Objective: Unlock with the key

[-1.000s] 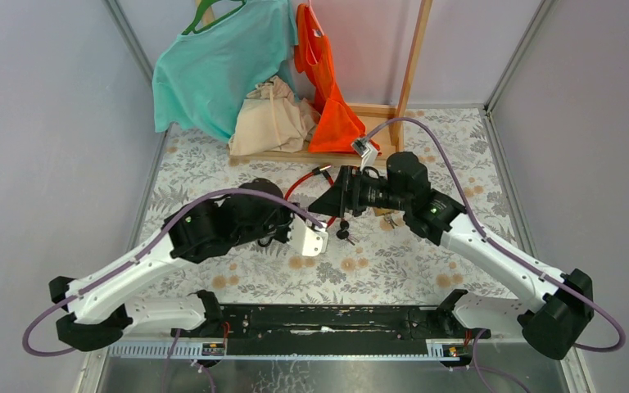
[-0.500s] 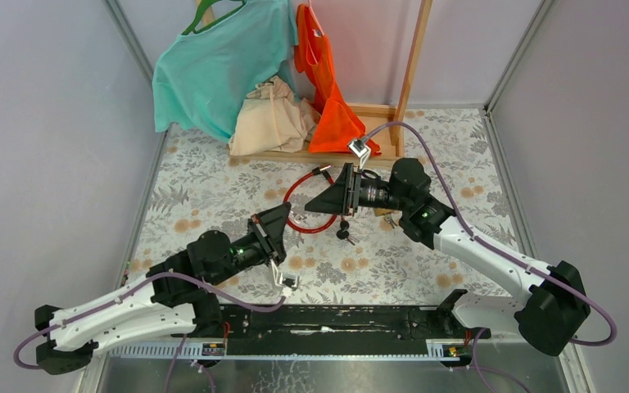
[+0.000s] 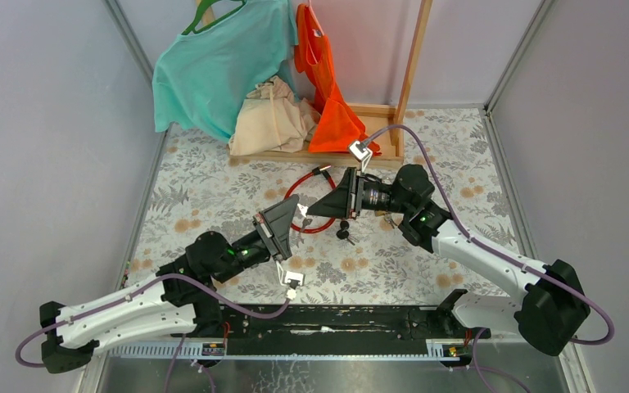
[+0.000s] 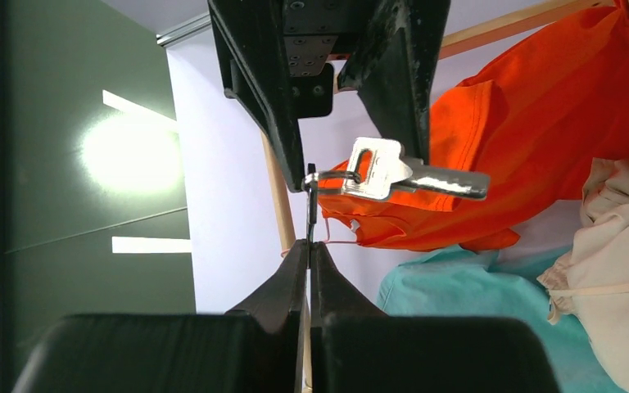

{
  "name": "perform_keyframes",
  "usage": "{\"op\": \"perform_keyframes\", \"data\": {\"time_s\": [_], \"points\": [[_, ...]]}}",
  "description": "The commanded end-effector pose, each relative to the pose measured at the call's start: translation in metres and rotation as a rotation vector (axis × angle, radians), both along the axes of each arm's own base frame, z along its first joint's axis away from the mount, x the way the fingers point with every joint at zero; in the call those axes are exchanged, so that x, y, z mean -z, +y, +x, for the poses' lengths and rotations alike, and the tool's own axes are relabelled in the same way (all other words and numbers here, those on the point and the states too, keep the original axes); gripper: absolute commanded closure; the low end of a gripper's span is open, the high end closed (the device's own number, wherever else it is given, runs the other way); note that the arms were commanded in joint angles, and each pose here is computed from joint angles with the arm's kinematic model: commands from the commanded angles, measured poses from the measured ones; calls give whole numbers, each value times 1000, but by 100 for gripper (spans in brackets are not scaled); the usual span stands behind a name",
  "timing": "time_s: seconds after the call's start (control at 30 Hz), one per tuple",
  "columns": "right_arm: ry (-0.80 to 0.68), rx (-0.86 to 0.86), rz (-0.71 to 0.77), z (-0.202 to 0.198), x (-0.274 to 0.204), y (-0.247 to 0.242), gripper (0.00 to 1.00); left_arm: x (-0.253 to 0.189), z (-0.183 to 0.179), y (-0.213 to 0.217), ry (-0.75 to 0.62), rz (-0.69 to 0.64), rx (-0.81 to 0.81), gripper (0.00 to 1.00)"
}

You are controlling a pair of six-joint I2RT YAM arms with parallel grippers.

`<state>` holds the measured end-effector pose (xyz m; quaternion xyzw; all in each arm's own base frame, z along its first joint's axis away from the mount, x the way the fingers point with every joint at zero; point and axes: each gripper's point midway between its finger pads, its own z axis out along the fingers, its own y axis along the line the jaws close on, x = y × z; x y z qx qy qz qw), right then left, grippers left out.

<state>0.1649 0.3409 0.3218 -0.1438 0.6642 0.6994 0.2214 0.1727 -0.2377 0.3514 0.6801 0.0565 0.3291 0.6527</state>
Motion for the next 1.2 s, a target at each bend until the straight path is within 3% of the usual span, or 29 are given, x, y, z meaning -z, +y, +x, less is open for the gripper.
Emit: {"op": "perform_keyframes", "data": {"time_s": [0.0, 0.17, 0.5, 0.63, 0.93, 1.1, 1.17], "points": [[-111, -32, 99, -11, -28, -6, 49, -23, -3, 1, -64, -71, 7, 100], [-137, -19, 133, -9, -32, -6, 53, -21, -1, -2, -60, -60, 2, 100], [-135, -18, 163, -8, -34, -6, 76, -21, 4, -3, -51, -57, -25, 100], [-129, -24, 160, -9, -30, -6, 66, -21, 6, -2, -50, -61, -36, 100], [-117, -29, 165, -11, -29, -6, 69, -24, 9, -1, -51, -69, -56, 100], [-115, -14, 174, -9, -31, -7, 99, -23, 10, 0, -53, -66, -62, 100], [-113, -5, 177, -9, -32, -8, 100, -23, 11, 1, -50, -67, -70, 100]]}}
